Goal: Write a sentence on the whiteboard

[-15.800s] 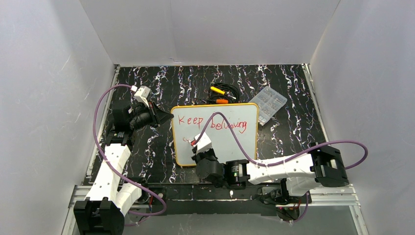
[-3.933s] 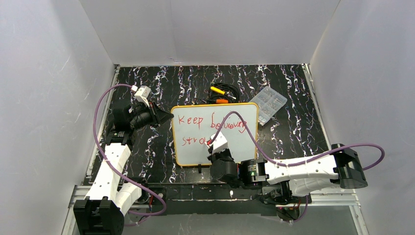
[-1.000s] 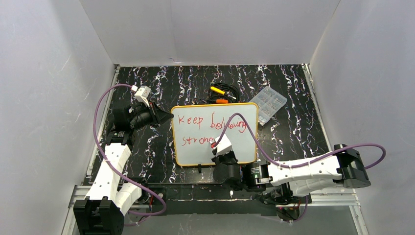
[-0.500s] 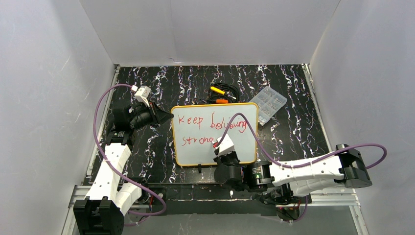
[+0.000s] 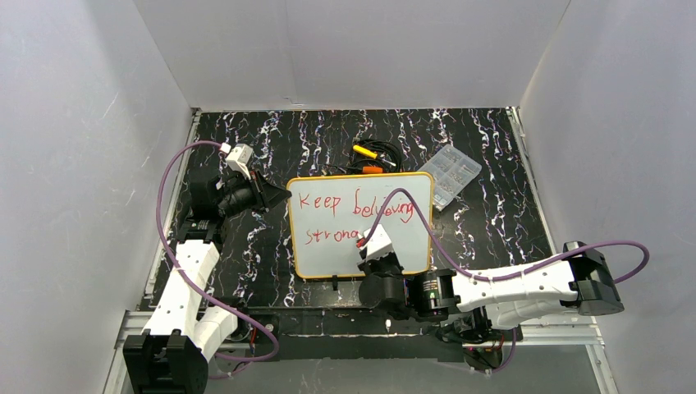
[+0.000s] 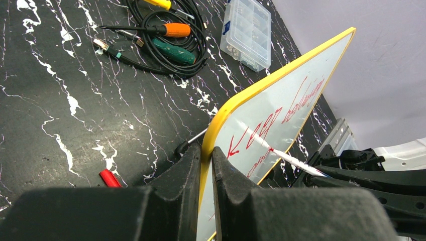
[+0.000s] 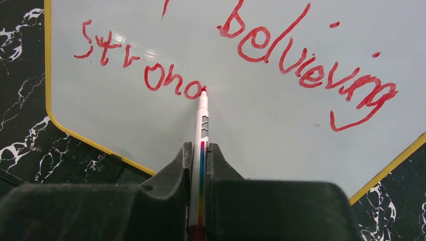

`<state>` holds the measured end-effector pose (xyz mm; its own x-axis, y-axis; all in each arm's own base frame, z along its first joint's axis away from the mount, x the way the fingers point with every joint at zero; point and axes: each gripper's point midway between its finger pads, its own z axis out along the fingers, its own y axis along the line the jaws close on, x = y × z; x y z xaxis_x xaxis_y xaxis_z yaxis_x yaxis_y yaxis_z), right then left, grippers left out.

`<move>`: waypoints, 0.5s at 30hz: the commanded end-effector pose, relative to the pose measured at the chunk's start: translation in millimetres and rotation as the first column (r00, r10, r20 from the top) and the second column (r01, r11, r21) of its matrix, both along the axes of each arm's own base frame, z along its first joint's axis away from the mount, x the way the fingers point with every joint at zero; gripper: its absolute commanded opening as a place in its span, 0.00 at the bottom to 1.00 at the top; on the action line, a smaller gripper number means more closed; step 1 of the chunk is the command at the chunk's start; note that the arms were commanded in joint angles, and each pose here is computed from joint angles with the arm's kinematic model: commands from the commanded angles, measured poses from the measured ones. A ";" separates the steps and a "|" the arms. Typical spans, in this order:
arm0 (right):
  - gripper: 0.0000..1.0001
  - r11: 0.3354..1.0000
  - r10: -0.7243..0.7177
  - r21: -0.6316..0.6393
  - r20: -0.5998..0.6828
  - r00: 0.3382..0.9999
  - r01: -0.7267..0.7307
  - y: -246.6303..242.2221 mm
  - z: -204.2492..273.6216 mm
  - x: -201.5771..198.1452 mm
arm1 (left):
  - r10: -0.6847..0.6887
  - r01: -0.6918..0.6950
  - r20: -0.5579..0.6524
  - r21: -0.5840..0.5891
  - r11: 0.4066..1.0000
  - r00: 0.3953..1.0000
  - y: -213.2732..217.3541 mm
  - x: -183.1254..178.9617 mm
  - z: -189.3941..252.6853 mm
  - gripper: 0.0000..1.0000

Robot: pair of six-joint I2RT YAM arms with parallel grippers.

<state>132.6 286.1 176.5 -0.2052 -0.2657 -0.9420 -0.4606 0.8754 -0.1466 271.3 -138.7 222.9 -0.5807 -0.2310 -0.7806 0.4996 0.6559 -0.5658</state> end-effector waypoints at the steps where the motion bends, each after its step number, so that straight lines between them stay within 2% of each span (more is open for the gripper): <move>1: 0.01 0.999 -0.017 0.027 -0.037 0.999 0.018 -0.6 3.0 -2.1 | -0.068 0.068 -0.015 -0.018 0.998 0.998 -10.4 -12.1 5.7 0.00; 10: 0.01 1.000 0.022 0.016 -0.090 0.996 -0.021 3.0 -9.9 -16.6 | -0.068 0.068 -0.013 -0.019 0.998 0.998 -10.3 -12.6 6.7 0.00; 15: 0.01 0.998 0.052 0.050 -0.081 0.995 -0.048 18.5 -6.7 -20.2 | -0.069 0.069 -0.010 -0.019 0.997 0.998 -10.6 -12.9 7.2 0.00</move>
